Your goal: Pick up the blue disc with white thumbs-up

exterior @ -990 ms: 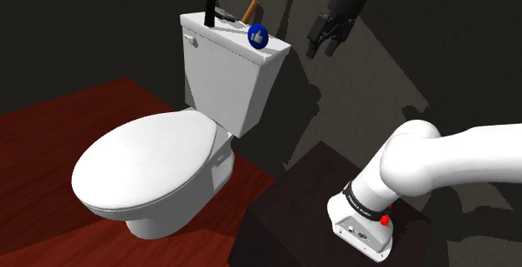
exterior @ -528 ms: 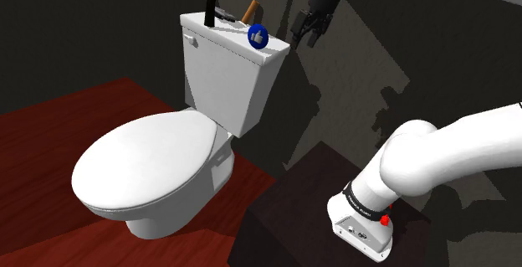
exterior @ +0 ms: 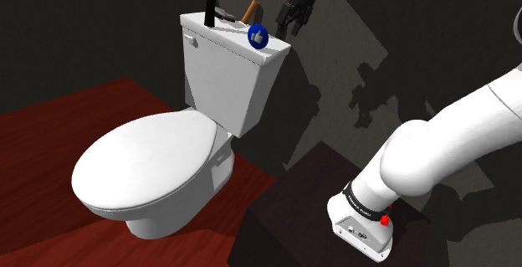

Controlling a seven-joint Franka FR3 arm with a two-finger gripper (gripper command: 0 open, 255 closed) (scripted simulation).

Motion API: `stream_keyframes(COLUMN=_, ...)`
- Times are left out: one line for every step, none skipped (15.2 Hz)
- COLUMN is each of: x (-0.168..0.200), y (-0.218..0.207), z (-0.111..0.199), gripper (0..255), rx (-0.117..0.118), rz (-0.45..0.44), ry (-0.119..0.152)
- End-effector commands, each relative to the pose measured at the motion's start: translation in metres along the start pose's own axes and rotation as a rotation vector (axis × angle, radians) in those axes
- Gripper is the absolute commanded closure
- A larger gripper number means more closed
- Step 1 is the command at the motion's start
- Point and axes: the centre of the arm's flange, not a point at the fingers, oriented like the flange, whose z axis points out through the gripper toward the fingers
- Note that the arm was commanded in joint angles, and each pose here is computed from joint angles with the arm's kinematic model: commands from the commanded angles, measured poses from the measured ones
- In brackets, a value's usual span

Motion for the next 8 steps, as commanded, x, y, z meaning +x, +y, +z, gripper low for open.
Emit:
stream_keyframes(x=0.023, y=0.007, z=0.008, gripper=0, rx=-0.001, rz=-0.02, ry=0.009)
stream_keyframes(x=0.035, y=0.012, z=0.01, gripper=0, rx=-0.001, rz=-0.029, ry=0.013)
stream_keyframes(x=0.046, y=0.017, z=0.013, gripper=0, rx=-0.001, rz=-0.038, ry=0.017)
stream_keyframes(x=0.057, y=0.022, z=0.015, gripper=0, rx=-0.002, rz=-0.047, ry=0.022)
stream_keyframes(x=0.069, y=0.027, z=0.017, gripper=0, rx=-0.002, rz=-0.056, ry=0.026)
stream_keyframes(x=0.08, y=0.031, z=0.02, gripper=0, rx=-0.002, rz=-0.065, ry=0.03)
stream_keyframes(x=0.092, y=0.035, z=0.022, gripper=0, rx=-0.002, rz=-0.074, ry=0.034)
stream_keyframes(x=0.104, y=0.04, z=0.024, gripper=0, rx=-0.002, rz=-0.083, ry=0.039)
